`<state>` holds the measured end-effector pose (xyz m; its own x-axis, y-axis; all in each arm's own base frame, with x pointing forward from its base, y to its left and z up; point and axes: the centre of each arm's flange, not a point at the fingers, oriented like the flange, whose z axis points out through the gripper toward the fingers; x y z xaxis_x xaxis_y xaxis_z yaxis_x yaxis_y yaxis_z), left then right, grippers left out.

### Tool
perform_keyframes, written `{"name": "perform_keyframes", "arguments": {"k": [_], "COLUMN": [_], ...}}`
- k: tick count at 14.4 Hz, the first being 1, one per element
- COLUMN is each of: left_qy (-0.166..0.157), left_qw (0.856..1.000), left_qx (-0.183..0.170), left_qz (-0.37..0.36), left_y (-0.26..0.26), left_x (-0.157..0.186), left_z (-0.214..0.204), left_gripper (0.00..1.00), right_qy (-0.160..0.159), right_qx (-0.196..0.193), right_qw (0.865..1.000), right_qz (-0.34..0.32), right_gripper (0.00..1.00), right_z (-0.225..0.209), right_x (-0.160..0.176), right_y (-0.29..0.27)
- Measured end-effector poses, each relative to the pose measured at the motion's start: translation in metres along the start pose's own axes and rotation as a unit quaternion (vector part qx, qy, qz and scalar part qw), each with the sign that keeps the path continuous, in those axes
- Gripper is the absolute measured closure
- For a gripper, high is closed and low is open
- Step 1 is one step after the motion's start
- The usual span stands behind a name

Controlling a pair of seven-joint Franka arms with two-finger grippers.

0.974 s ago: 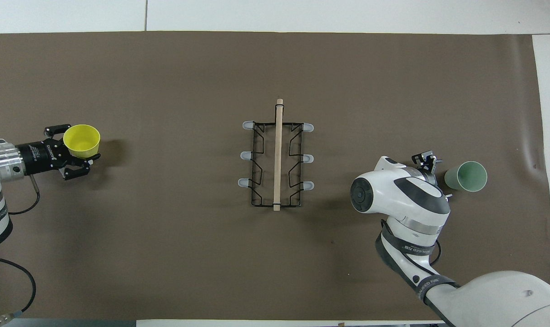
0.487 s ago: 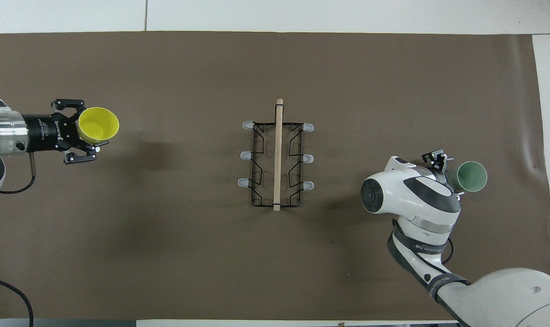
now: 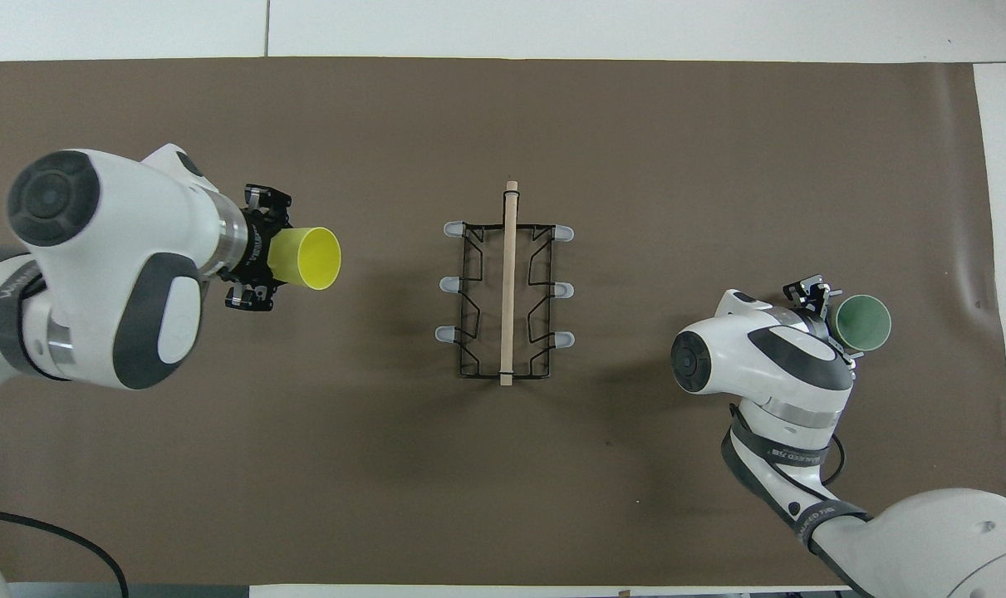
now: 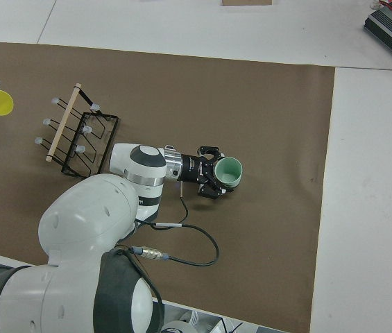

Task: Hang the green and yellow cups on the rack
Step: 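Carry the yellow cup to the rack and hang it on a peg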

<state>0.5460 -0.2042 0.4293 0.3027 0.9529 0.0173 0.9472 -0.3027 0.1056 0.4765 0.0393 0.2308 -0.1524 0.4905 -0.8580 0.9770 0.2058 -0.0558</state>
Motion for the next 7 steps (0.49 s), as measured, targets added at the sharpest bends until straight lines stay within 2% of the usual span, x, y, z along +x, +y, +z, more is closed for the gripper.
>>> {"name": "perform_keyframes", "arguments": {"k": [3, 5, 6, 7], "left_qy": [0.115, 0.172, 0.195, 0.217], "left_qw": [0.992, 0.983, 0.978, 0.972], "left_qx": [0.004, 0.006, 0.009, 0.008], "left_qz": [0.046, 0.065, 0.079, 0.09], "left_y": [-0.016, -0.031, -0.04, -0.048], "left_x": [-0.076, -0.115, -0.131, -0.146], "left_z": [0.001, -0.001, -0.004, -0.006], "left_gripper": [0.37, 0.37, 0.37, 0.37], "right_qy": [-0.007, -0.007, -0.007, -0.008], "right_qx": [-0.005, -0.004, -0.004, -0.004], "right_qw": [1.0, 1.0, 1.0, 1.0], "right_qz": [-0.004, -0.005, -0.006, -0.005], "right_gripper": [0.0, 0.0, 0.07, 0.21], "right_z": [0.003, 0.004, 0.004, 0.005], "right_x": [-0.002, -0.001, -0.001, 0.0], "right_y": [0.0, -0.001, -0.002, -0.002]}}
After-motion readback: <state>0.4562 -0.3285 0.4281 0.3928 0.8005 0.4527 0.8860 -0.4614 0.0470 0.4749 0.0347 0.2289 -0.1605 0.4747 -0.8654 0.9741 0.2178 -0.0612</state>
